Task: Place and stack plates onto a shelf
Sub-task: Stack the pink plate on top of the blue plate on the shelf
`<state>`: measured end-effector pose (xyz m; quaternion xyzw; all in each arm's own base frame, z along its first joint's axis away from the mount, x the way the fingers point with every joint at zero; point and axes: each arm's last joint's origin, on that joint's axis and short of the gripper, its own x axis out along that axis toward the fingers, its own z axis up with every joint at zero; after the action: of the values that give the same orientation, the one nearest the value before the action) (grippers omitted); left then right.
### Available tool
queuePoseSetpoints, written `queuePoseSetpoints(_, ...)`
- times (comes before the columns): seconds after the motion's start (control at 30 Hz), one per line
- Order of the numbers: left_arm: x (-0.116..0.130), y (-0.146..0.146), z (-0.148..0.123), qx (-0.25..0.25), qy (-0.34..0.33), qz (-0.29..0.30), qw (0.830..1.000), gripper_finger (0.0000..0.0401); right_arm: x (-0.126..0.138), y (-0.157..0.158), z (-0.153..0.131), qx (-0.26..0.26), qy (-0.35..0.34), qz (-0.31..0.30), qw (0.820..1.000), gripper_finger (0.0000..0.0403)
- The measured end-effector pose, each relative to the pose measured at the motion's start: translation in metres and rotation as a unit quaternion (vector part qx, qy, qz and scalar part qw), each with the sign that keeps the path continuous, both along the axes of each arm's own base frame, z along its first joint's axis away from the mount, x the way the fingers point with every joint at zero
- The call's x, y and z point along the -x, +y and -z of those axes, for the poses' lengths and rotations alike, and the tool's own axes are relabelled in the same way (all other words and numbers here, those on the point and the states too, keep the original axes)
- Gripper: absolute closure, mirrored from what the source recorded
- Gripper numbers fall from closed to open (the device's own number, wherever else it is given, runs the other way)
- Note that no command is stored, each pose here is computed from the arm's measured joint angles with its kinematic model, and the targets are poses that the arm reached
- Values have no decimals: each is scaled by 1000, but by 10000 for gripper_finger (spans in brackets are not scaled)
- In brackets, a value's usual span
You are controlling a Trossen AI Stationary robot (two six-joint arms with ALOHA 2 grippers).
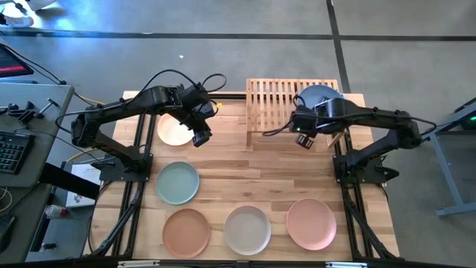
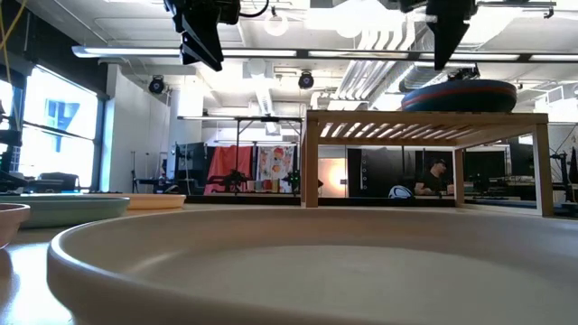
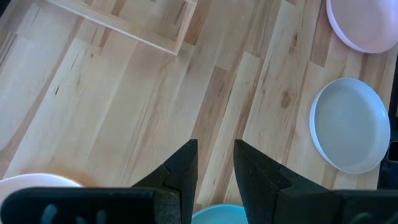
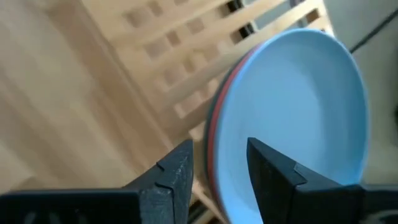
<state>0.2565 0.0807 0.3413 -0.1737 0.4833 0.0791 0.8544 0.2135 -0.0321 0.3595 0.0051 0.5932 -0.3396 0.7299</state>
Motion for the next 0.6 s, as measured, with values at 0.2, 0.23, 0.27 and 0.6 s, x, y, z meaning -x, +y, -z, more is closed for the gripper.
queuePoseSetpoints(0.2, -4, -8, 0, -21, -8, 47, 999, 309, -1, 5, -17, -91, -65, 16, 994, 274)
queuePoseSetpoints(0.23, -5, -11, 0, -25, -8, 59, 998, 309, -2, 6, -18, -108, -74, 17, 991, 274)
queuePoseSetpoints(0.27, -6, -14, 0, -30, -9, 73, 997, 309, -2, 8, -20, -122, -80, 18, 989, 274)
queuePoseSetpoints(0.6, -21, -54, -5, -76, -64, 197, 975, 309, -4, 32, -21, -139, -106, 25, 984, 274)
